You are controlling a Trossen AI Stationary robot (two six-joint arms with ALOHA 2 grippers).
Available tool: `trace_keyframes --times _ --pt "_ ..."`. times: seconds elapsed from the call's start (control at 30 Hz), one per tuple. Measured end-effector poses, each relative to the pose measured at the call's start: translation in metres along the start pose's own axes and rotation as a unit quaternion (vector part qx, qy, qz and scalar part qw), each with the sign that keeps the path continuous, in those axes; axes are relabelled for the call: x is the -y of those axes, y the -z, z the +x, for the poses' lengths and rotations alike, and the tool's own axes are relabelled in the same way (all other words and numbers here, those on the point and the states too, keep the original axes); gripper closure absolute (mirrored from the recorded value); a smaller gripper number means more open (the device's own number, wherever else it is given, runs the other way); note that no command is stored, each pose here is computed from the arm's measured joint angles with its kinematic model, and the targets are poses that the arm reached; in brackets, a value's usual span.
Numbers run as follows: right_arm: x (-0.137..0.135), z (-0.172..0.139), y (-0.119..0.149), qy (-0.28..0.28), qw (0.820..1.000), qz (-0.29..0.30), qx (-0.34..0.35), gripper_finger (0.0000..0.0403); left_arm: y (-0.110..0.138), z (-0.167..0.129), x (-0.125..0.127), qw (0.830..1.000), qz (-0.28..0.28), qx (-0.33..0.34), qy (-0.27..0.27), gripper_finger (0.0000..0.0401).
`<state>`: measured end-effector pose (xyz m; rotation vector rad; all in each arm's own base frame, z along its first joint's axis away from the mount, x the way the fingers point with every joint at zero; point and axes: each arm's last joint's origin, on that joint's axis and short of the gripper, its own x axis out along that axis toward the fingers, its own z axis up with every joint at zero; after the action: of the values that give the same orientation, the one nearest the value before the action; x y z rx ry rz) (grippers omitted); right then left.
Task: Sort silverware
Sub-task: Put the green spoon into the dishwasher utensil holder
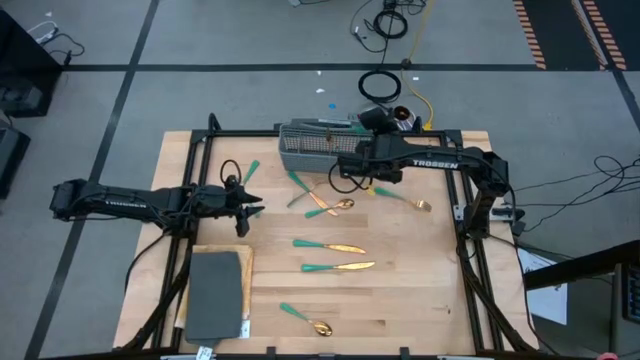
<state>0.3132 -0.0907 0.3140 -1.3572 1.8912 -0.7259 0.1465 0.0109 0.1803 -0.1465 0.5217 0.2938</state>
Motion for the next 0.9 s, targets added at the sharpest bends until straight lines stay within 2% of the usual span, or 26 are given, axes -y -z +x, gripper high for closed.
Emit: trace_keyframes --times 0.13,0.33,0.63,0.9 --pt "0.0 0.0 -0.001 -0.001 0.999 -0.036 0.0 0.0403 0.0 0.0 0.0 1.0 -0.001 0.0 0.0 0.0269" --pt "-0.002 0.0 -0.002 -0.013 0.999 -0.045 0.008 0.0403 0.0 0.0 0.0 1.0 0.0 0.0 0.0 0.0269" --pt "-0.036 0.008 -0.016 -0.033 0.99 -0.14 0.0 0.0403 0.0 0.0 0.0 1.0 -0.001 0.002 0.0 0.0269" --pt "-0.05 0.011 -0.022 -0.038 0.99 -0.133 -0.002 0.0402 0.0 0.0 0.0 1.0 -0.001 0.003 -0.002 0.0269"
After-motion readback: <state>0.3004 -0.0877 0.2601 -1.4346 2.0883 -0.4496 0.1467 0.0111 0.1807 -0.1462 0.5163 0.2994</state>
